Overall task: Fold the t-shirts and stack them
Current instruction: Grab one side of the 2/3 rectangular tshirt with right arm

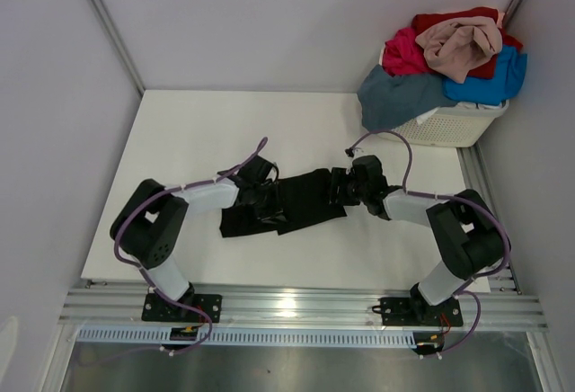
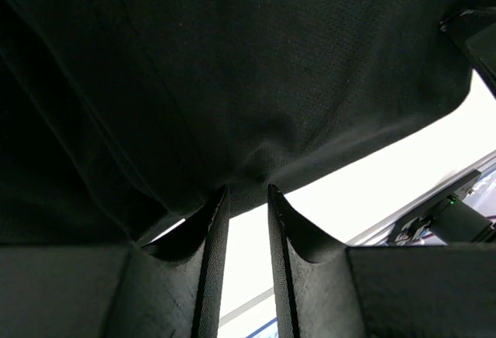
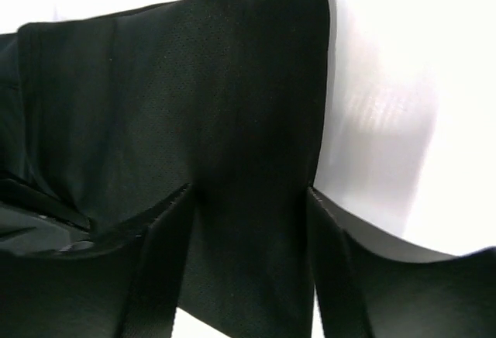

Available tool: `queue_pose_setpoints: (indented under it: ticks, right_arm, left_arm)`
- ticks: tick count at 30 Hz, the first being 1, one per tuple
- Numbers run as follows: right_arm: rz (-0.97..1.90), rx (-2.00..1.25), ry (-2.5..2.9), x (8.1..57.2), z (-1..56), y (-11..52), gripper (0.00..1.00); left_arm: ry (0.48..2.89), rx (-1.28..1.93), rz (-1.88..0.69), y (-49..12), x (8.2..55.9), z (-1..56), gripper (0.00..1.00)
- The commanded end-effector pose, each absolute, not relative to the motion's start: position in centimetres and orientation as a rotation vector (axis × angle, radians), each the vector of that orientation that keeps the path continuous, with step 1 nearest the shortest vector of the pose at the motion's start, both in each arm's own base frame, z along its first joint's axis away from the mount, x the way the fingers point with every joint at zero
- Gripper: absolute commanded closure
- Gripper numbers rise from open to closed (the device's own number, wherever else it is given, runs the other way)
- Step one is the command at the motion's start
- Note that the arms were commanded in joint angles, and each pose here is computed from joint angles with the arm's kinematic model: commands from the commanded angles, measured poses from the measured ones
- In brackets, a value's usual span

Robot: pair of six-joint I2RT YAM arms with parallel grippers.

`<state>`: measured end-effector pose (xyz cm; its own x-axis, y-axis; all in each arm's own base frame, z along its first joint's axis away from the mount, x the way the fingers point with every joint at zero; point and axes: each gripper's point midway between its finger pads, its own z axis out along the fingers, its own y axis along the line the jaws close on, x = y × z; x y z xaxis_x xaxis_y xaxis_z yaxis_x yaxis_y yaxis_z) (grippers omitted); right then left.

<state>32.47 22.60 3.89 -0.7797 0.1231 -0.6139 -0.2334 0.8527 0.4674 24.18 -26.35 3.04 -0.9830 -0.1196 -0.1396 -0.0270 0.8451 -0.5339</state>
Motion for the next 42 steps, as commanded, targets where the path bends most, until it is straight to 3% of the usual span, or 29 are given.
queue_pose_setpoints:
  ticks: [1, 4, 8, 12, 30, 42]
  right_arm:
    - [0.791, -0.097, 2.309, 33.1, 4.7, 24.0, 0.41]
    - [0.816, -0.103, 2.315, 33.1, 4.5, 24.4, 0.53]
    - [0.833, -0.105, 2.313, 33.1, 4.6, 24.7, 0.81]
    - [0.809, -0.116, 2.304, 33.3, 5.1, 24.4, 0.99]
    - [0.626, -0.081, 2.218, 34.0, 8.7, 20.9, 1.0]
    - [0.64, -0.123, 2.091, 34.6, 14.8, 20.9, 1.0]
  left_arm:
    - [2.819, -0.147, -0.832, -26.8, 25.6, 3.5, 0.71]
    - [2.823, -0.145, -0.846, -26.9, 25.4, 3.2, 0.71]
    - [2.808, -0.14, -0.844, -26.9, 25.5, 3.5, 0.73]
    - [2.754, -0.129, -0.851, -26.7, 25.8, 4.9, 0.72]
    - [2.773, -0.144, -0.721, -25.7, 26.6, 4.6, 0.73]
    - [2.814, -0.135, -0.757, -26.8, 26.7, 3.3, 0.78]
